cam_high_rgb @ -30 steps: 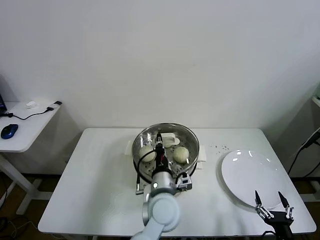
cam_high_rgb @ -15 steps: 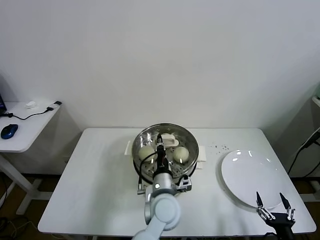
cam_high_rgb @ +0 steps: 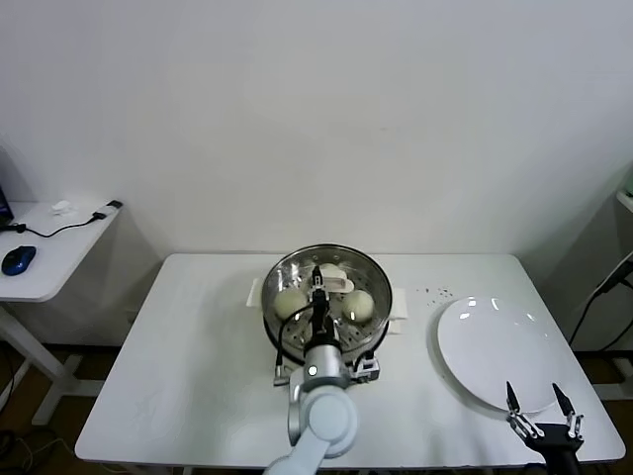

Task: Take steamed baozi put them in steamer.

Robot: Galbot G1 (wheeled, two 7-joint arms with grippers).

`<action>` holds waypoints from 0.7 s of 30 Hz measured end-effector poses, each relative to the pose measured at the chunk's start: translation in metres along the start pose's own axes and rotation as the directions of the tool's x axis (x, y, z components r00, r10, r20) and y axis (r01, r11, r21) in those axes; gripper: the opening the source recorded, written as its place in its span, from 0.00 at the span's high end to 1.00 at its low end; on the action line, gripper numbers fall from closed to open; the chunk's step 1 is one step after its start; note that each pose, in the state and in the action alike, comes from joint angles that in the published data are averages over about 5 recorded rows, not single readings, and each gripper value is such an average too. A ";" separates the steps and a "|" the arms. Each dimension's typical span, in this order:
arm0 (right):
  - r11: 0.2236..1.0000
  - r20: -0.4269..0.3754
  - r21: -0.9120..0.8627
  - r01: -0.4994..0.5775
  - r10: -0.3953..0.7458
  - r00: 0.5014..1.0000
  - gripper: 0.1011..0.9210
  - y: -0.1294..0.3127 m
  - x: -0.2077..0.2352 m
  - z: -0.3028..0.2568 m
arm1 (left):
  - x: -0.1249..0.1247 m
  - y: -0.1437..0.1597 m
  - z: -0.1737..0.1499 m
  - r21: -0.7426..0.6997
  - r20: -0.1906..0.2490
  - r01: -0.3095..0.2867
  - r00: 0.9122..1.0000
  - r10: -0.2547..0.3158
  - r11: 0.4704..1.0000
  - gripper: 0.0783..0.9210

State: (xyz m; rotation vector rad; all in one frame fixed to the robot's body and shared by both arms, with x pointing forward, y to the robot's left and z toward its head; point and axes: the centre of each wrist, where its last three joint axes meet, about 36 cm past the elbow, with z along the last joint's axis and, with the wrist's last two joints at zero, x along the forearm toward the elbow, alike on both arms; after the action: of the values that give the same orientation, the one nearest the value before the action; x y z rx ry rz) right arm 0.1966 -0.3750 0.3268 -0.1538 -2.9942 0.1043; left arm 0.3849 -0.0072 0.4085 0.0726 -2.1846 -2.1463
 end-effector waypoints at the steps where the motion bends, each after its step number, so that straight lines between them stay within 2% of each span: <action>1: 1.000 0.000 0.000 0.002 -0.002 1.000 0.12 0.000 0.000 0.000 | 0.001 0.000 0.000 0.001 0.003 -0.002 1.000 0.002 1.000 0.86; 11: 1.000 0.003 0.000 0.014 -0.014 1.000 0.12 0.000 -0.001 -0.001 | 0.013 0.008 -0.002 0.036 0.030 -0.004 1.000 0.003 0.999 0.53; 21: 1.000 0.001 -0.001 0.025 -0.025 1.000 0.12 0.001 -0.004 -0.002 | 0.030 0.033 0.001 0.130 0.059 0.012 0.998 -0.020 0.991 0.19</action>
State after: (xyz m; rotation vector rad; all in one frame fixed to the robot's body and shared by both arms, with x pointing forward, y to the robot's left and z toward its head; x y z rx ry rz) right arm 0.2007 -0.3744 0.3285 -0.1169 -2.9958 0.1005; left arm 0.3558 -0.0079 0.4416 0.0343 -2.3629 -2.0384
